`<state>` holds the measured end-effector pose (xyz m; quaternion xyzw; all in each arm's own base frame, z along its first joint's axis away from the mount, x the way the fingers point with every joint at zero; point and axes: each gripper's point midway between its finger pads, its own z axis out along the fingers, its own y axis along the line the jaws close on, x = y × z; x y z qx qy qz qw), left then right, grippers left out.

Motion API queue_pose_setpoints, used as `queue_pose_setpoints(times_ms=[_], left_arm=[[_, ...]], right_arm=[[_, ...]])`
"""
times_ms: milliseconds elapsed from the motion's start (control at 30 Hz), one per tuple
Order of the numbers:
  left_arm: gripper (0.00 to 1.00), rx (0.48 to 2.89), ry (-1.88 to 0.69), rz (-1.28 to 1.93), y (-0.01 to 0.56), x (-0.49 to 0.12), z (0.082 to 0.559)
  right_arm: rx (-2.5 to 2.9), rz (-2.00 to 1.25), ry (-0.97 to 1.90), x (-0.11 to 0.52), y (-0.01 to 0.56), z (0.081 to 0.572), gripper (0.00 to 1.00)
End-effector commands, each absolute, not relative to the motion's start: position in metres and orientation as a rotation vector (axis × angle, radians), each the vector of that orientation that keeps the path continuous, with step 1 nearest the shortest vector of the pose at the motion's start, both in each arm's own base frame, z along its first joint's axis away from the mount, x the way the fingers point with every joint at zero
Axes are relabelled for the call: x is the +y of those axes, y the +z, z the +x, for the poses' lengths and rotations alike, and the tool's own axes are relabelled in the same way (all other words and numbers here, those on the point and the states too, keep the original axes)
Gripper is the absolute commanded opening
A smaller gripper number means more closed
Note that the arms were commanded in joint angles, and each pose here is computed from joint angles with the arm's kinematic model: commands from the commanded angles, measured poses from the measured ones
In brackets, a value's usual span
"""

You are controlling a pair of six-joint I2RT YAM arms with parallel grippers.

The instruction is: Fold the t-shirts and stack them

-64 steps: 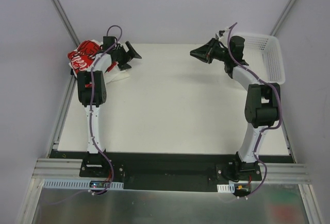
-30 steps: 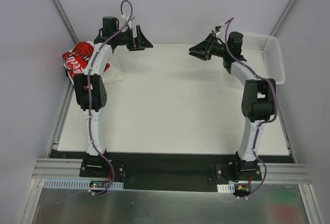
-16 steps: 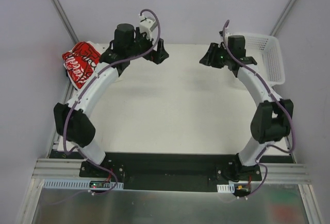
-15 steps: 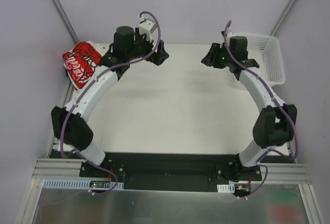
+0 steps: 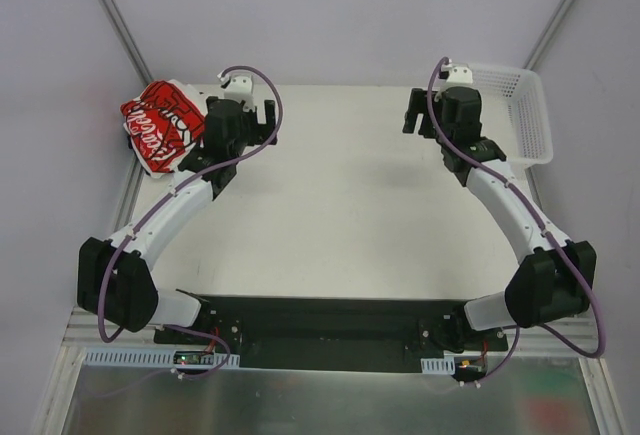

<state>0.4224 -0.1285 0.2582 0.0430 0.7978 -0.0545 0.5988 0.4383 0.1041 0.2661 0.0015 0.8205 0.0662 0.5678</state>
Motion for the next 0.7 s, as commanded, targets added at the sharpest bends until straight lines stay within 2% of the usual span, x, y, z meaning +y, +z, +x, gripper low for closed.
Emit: queue_pose_setpoints(times_ms=[0, 233, 533, 667], left_arm=[[0.99, 1.887, -0.130, 0.021, 0.247, -0.124, 0.417], [0.99, 1.875, -0.244, 0.044, 0.254, -0.140, 0.412], [0.99, 1.858, -0.231, 0.021, 0.256, -0.137, 0.413], [0.99, 1.853, -0.235, 0.020, 0.259, -0.137, 0.412]], right_arm=[[1.912, 0.019, 0.075, 0.098, 0.265, 0.424, 0.87], [1.864, 0.018, 0.060, 0.096, 0.270, 0.399, 0.88], [1.881, 0.022, 0.023, 0.094, 0.254, 0.392, 0.88], [1.886, 0.018, 0.019, 0.095, 0.252, 0.394, 0.84]])
